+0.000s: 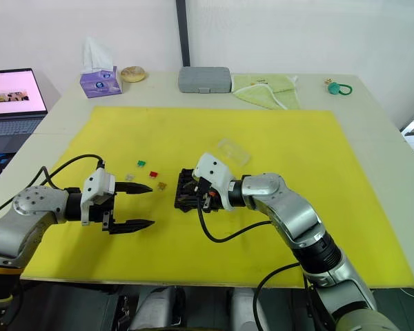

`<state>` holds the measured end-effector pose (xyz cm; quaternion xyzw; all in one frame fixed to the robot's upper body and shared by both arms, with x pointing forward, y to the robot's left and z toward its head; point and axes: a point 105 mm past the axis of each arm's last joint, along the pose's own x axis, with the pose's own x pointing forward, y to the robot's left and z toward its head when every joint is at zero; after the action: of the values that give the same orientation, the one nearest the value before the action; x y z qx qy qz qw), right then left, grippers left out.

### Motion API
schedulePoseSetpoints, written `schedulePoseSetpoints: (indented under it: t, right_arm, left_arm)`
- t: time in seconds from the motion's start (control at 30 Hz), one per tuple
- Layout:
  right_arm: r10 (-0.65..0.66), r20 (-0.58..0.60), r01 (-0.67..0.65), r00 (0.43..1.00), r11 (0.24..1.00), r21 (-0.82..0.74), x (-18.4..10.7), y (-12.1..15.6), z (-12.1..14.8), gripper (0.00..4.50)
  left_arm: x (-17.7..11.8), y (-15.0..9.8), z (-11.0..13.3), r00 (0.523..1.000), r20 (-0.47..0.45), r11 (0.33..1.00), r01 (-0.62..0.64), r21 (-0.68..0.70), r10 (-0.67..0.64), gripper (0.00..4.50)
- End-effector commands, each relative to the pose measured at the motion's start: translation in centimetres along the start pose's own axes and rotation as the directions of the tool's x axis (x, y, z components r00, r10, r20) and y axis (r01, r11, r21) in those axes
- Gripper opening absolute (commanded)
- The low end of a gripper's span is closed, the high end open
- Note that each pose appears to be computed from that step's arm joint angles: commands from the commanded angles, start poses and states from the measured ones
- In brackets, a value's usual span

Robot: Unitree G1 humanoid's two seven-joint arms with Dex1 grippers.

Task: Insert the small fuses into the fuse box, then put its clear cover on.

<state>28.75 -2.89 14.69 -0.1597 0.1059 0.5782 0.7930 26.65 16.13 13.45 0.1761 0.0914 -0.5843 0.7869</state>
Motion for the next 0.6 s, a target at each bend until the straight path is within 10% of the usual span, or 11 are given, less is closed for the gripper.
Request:
schedulePoseSetpoints:
  t: [0.03, 0.13, 0.6]
  right_arm:
    - [-0.015, 0.012, 0.015, 1.000, 0.999, -0.039, -0.2, -0.3, 0.5, 1.02]
    - [-0.022, 0.001, 0.022, 1.000, 0.998, -0.053, -0.2, -0.4, 0.2, 0.06]
    - [-0.055, 0.070, 0.060, 0.996, 0.996, -0.070, -0.6, -1.1, 1.6, 0.58]
  left_arm:
    - [0.1, -0.2, 0.8, 1.000, 0.014, 0.999, 0.003, 0.035, -0.004, 4.50]
    - [0.0, -0.1, 0.9, 1.000, 0.017, 0.999, 0.000, 0.037, -0.001, 4.50]
    - [0.2, 0.1, 0.9, 1.000, 0.021, 0.999, -0.003, 0.034, 0.002, 4.50]
